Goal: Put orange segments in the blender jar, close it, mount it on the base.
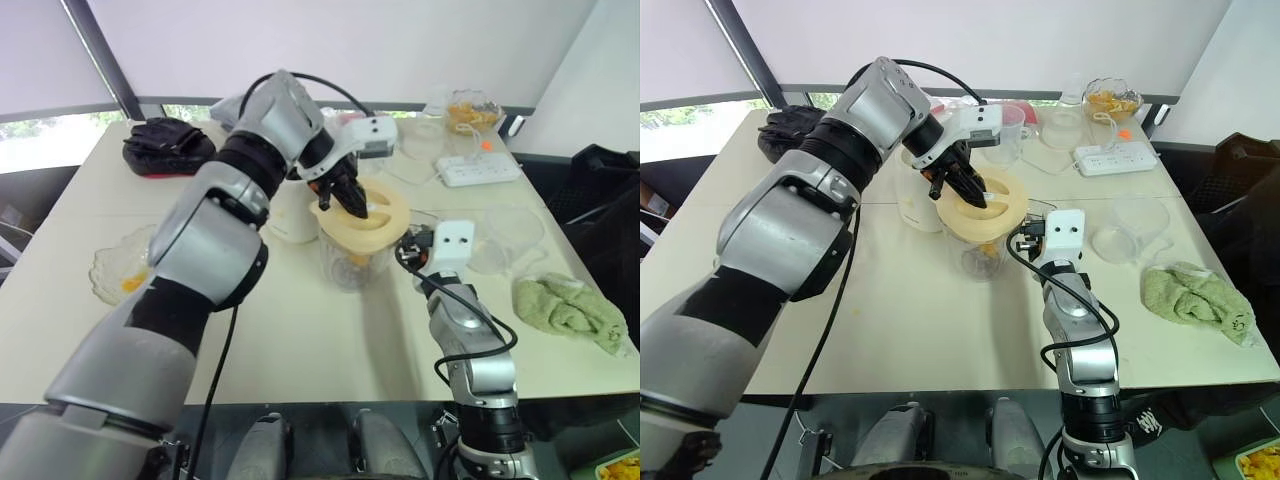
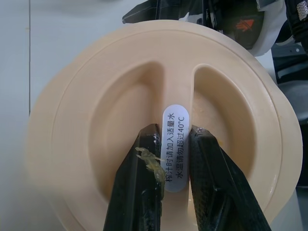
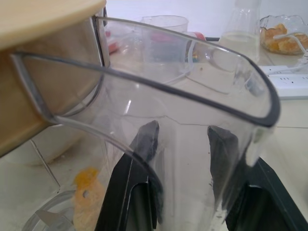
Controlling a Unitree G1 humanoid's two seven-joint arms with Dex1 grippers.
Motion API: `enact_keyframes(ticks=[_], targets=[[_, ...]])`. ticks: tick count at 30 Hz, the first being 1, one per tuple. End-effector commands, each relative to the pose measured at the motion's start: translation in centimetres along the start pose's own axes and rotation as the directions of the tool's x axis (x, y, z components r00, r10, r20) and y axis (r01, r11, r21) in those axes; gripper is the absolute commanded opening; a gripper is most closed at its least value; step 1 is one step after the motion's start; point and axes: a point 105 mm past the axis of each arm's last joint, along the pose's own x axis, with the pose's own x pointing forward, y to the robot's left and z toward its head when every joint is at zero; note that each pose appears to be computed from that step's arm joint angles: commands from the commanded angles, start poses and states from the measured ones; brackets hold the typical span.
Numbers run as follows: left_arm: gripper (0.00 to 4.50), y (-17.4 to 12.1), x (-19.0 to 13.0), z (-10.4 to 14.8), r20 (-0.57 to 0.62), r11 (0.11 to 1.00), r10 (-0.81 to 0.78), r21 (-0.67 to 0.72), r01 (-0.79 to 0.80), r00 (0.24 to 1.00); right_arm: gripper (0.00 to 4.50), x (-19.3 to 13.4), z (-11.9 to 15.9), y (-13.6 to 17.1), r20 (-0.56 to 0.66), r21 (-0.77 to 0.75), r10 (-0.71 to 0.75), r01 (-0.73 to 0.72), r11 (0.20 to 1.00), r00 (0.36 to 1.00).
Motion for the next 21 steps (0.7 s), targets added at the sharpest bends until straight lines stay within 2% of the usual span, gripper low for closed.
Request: enact_keyframes(ticks=[1,7,9,11,13,21], targets=[[0.25,0.7,1.3,-4.9,-0.101,0.99,0.027,-0.132,-0.04,0.995,1.02,-0.2,3.0,0.9,0.125,-0.015,0.049,-0.047,0.999,0.991],[0.25,0.7,0.9,-5.0,-0.091,0.999,0.029,-0.041,-0.033,0.995,1.02,0.1,3.1,1.3,0.127,-0.017,0.065,-0.063,0.998,0.99],[1.28,0.8,0.7,-4.7,-0.063,0.999,0.04,0.0,-0.04,0.997,1.03,0.2,3.1,1.4,0.127,-0.017,0.07,-0.068,0.998,0.989],[2.0,1.0,0.4,-4.3,-0.029,0.997,0.063,0.052,-0.061,0.998,1.03,0.2,3.1,1.5,0.127,-0.018,0.074,-0.072,0.997,0.989],[2.99,1.3,0.1,-3.9,-0.006,0.994,0.089,0.06,-0.089,0.996,1.03,0.2,3.1,1.4,0.127,-0.018,0.075,-0.074,0.997,0.989],[2.99,1.7,-0.4,-2.7,0.096,0.99,0.126,0.045,-0.13,0.987,1.03,0.3,3.0,1.5,0.124,-0.021,0.086,-0.084,0.996,0.989]])
